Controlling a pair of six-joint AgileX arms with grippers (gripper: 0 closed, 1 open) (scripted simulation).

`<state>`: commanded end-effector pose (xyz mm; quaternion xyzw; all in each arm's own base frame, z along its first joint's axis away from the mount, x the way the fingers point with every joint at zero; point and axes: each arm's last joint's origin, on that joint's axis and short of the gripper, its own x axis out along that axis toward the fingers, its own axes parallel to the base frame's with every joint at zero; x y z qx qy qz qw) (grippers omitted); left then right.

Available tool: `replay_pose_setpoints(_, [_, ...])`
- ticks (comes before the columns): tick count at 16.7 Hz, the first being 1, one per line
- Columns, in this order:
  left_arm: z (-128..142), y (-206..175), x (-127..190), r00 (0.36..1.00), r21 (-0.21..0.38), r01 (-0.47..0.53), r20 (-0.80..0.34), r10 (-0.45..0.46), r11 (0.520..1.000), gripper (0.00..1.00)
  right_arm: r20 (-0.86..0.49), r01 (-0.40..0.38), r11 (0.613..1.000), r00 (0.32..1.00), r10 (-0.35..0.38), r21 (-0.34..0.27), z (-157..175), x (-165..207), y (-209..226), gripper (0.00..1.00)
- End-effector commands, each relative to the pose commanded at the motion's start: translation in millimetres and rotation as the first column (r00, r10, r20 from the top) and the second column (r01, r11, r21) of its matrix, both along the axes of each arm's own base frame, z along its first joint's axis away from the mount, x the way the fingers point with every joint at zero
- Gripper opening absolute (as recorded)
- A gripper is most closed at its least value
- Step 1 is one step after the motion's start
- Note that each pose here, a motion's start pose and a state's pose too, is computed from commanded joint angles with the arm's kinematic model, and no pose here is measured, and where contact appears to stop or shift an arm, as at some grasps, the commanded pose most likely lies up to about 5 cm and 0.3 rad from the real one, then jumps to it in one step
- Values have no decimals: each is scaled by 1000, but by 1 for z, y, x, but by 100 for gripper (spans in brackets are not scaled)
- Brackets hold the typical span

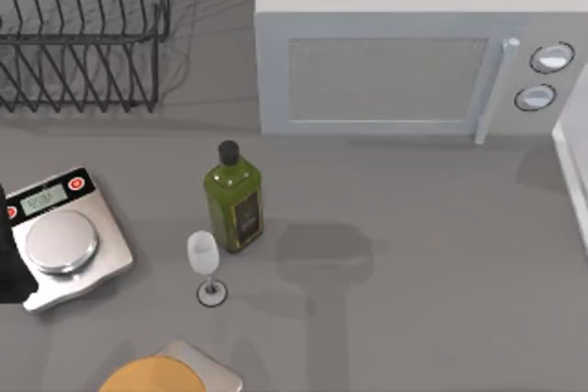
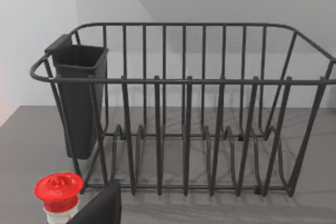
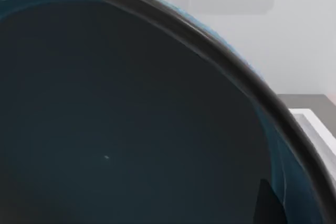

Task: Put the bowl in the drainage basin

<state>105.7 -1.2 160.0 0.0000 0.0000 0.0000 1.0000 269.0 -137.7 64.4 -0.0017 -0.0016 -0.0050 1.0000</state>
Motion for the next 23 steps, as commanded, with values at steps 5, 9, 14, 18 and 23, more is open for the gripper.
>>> replay_pose_setpoints(5, [0, 0, 0, 1000, 0, 0, 0, 0, 1000, 100, -3, 0, 1000, 1000, 0, 3, -5, -2, 1, 0])
replay_pose_setpoints(9, [0, 0, 0, 1000, 0, 0, 0, 0, 1000, 100, -3, 0, 1000, 1000, 0, 3, -5, -2, 1, 23])
replay_pose_setpoints(14, [0, 0, 0, 1000, 0, 0, 0, 0, 1000, 100, -3, 0, 1000, 1000, 0, 3, -5, -2, 1, 60])
replay_pose_setpoints(18, [0, 0, 0, 1000, 0, 0, 0, 0, 1000, 100, -3, 0, 1000, 1000, 0, 3, -5, -2, 1, 90])
replay_pose_setpoints(23, [0, 0, 0, 1000, 0, 0, 0, 0, 1000, 100, -3, 0, 1000, 1000, 0, 3, -5, -2, 1, 100])
